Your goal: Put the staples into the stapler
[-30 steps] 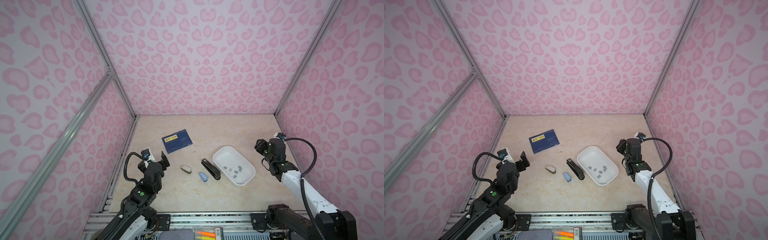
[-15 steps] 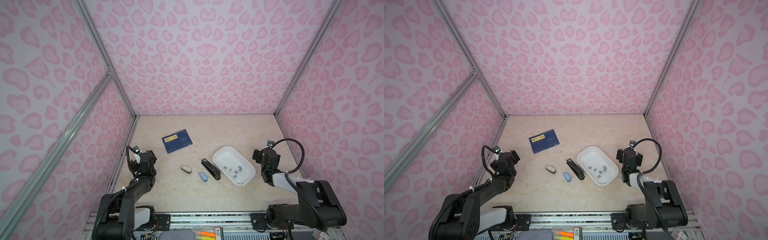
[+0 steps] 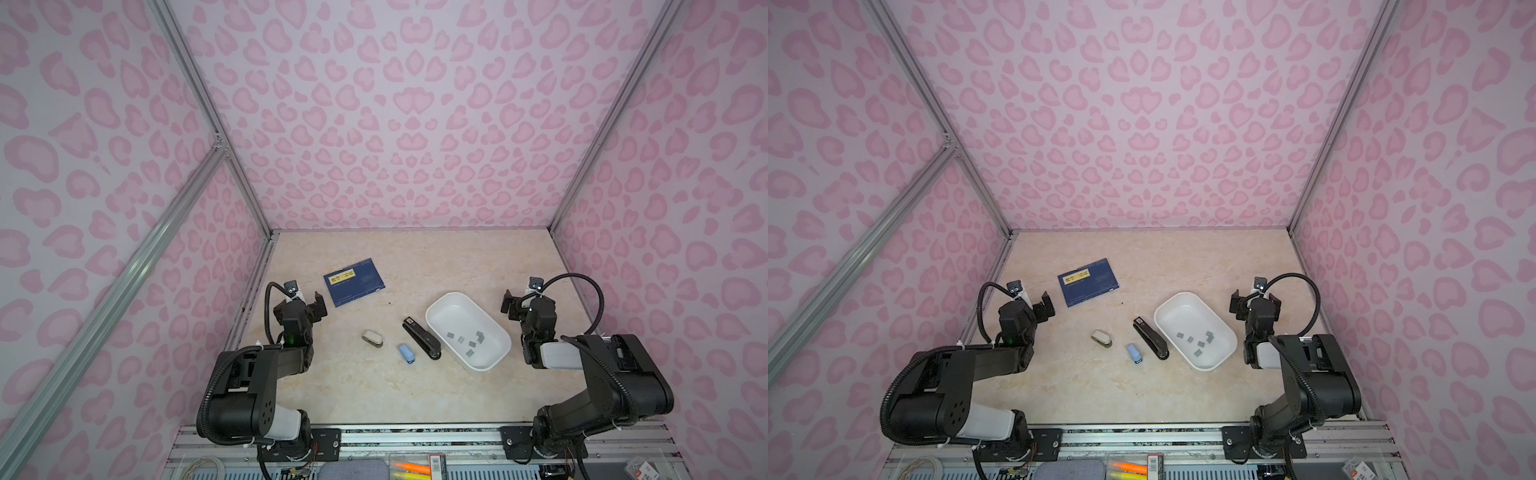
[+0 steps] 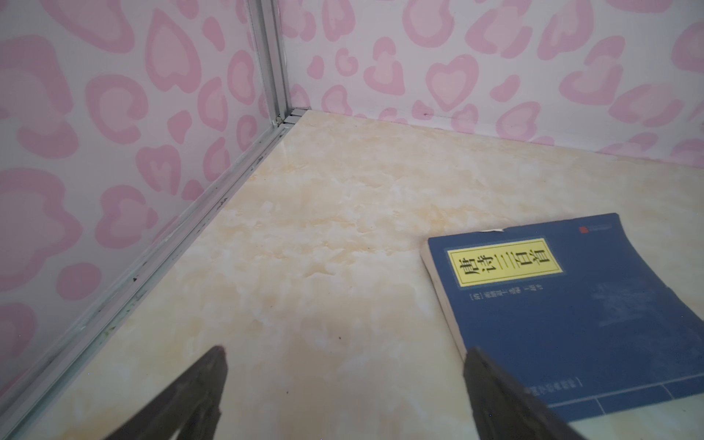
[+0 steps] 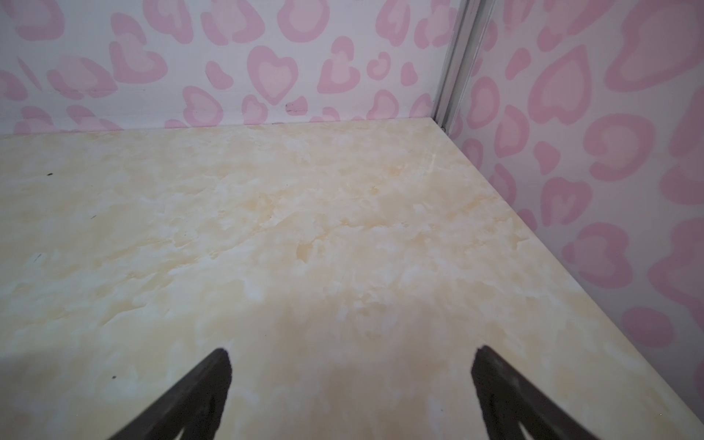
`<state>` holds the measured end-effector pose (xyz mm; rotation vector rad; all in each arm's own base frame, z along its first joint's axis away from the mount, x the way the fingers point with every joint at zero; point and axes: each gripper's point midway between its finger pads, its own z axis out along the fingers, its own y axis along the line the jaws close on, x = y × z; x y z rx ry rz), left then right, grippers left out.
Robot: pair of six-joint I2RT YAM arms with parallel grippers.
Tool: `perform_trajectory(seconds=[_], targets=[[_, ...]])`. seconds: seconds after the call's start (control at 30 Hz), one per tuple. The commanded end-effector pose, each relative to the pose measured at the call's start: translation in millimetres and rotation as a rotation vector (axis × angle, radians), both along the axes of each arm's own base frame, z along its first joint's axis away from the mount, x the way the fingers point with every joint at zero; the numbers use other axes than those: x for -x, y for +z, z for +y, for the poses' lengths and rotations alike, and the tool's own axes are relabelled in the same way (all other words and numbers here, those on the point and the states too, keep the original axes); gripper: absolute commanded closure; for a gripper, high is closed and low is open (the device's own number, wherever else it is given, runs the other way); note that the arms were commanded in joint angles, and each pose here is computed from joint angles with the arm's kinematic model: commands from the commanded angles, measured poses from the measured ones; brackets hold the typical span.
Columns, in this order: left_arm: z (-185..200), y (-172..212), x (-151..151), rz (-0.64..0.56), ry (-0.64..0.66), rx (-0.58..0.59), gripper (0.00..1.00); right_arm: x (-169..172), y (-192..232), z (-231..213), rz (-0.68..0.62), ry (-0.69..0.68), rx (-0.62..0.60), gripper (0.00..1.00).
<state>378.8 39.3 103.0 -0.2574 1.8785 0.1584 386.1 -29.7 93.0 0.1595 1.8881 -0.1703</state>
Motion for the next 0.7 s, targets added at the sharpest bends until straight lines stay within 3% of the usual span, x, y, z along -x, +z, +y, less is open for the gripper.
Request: perform_trajectory(seconds=[0.0, 0.67], targets=[[-6.3, 15.0, -7.1, -0.065, -0.045, -0.012, 0.02, -2.6, 6.8, -0.5, -0.023, -0.001, 0.011, 0.01], [-13.1, 14.1, -7.0, -0.071, -0.09, -0.016, 0.02, -2.5, 6.4, 1.3, -0.021, 0.007, 0.015, 0.01]])
